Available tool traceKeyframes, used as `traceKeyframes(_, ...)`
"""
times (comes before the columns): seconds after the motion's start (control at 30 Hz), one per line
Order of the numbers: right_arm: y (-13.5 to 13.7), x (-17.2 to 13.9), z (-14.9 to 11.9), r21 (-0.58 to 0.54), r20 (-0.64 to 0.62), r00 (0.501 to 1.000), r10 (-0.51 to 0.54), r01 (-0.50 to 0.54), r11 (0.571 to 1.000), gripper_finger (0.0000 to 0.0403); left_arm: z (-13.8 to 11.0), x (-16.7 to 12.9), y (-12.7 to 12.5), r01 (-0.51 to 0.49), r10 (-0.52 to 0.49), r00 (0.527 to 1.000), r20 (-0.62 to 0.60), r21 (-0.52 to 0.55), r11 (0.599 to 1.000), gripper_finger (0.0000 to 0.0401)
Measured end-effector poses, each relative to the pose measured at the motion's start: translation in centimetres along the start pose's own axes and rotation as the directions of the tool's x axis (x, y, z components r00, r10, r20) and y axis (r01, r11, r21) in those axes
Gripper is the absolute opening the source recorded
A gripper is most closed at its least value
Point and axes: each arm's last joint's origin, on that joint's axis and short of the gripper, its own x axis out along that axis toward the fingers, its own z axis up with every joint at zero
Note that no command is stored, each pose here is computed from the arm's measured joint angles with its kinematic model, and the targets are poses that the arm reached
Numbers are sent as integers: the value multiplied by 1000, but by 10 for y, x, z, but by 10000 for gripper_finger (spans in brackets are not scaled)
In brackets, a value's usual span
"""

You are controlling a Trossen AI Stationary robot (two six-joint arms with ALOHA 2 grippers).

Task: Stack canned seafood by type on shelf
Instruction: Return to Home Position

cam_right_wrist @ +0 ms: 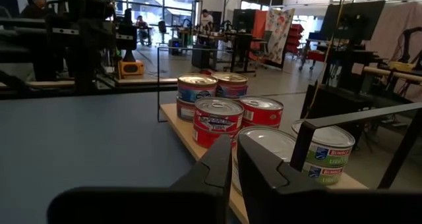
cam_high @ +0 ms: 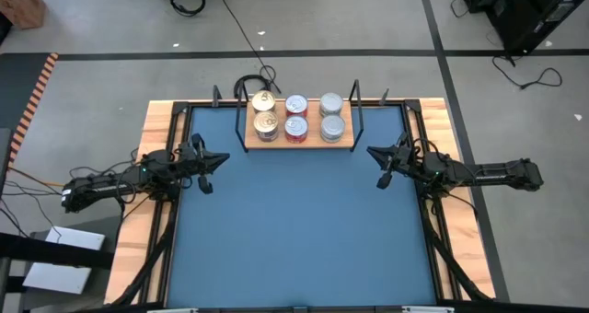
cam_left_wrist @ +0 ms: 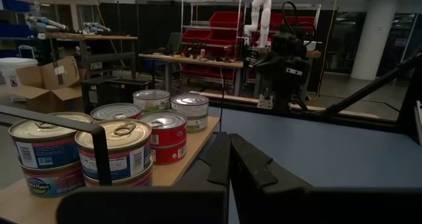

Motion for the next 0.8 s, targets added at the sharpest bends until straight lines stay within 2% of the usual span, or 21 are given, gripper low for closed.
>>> traceKeyframes(0.8,0,0,0,0,0,1000,0,0,1000,40,0,0,0,0,0,1000,0,0,1000,10)
